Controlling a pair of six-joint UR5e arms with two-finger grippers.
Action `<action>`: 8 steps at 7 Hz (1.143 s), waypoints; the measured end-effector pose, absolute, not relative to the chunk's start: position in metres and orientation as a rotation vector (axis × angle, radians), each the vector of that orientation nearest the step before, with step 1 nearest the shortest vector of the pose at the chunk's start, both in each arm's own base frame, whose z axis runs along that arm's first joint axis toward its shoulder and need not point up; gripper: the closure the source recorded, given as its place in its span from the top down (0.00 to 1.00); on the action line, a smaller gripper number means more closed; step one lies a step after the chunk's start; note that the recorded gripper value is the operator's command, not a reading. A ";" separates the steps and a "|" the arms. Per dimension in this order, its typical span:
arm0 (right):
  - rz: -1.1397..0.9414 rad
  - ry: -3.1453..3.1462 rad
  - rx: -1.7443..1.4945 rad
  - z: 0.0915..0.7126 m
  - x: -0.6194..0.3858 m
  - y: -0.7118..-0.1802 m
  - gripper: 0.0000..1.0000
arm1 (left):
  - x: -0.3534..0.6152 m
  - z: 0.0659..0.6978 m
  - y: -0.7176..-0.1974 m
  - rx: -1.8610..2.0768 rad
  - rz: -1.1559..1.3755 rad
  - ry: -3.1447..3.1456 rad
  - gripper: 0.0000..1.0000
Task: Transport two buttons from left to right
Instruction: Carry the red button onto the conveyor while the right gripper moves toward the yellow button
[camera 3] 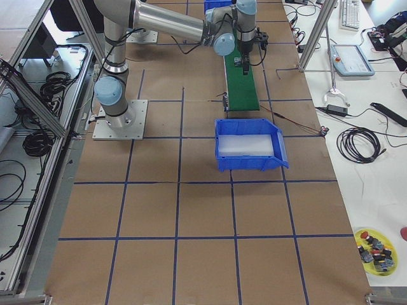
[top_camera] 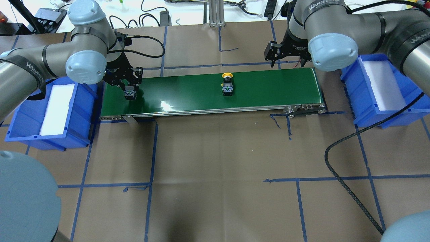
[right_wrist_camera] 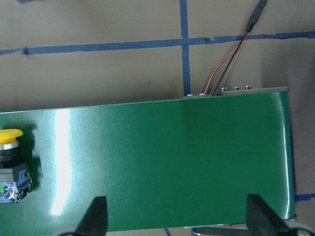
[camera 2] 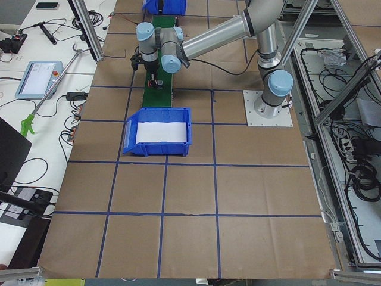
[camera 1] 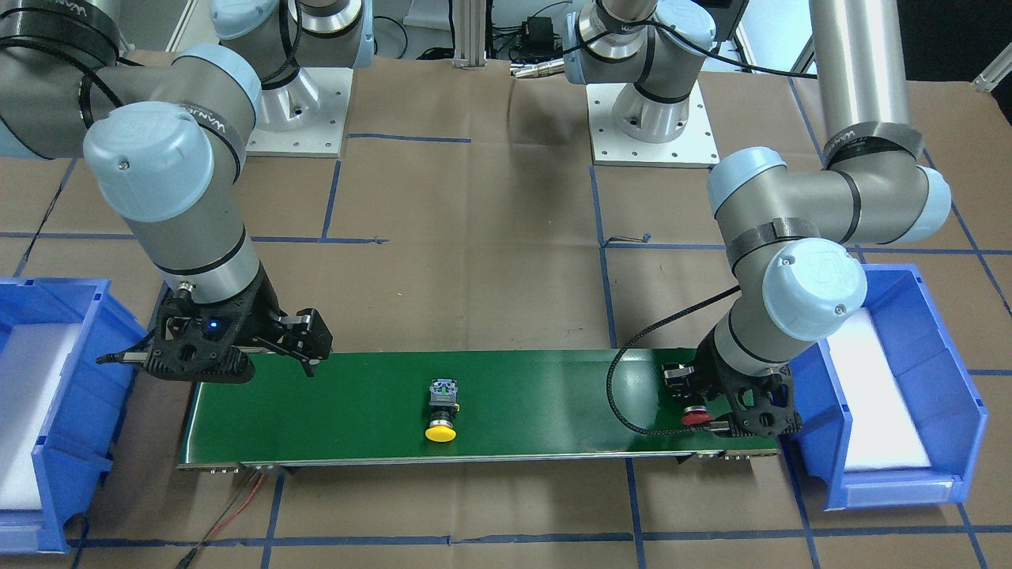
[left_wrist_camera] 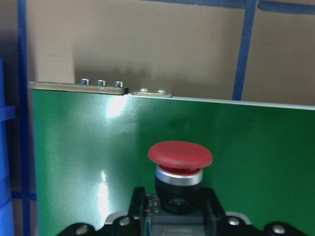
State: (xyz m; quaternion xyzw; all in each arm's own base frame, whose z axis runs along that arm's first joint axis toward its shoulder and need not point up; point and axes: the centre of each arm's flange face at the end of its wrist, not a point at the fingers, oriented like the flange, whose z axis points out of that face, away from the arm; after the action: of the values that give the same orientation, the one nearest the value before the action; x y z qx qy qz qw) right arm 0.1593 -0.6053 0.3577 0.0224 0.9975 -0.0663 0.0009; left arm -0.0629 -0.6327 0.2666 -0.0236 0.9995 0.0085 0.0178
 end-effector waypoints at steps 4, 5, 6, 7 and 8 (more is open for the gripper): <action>-0.072 3.148 0.063 0.346 0.159 -0.598 1.00 | -0.047 0.254 -0.628 -0.099 -0.012 3.102 1.00; -0.068 3.147 0.066 0.345 0.159 -0.598 1.00 | -0.046 0.257 -0.628 -0.102 -0.022 3.103 1.00; -0.069 3.147 0.067 0.344 0.159 -0.599 1.00 | -0.046 0.263 -0.629 -0.104 -0.038 3.103 1.00; -0.072 3.147 0.069 0.344 0.159 -0.599 1.00 | -0.046 0.276 -0.631 -0.106 -0.063 3.099 1.00; -0.076 3.148 0.072 0.343 0.159 -0.600 1.00 | -0.046 0.295 -0.630 -0.107 -0.080 3.097 1.00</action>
State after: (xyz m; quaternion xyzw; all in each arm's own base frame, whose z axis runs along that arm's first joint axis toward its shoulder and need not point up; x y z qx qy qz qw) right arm 0.1586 -0.5998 0.3435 0.0228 0.9994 -0.0241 -0.0039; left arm -0.0465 -0.6302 0.2946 -0.0345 0.9989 -0.0258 0.0210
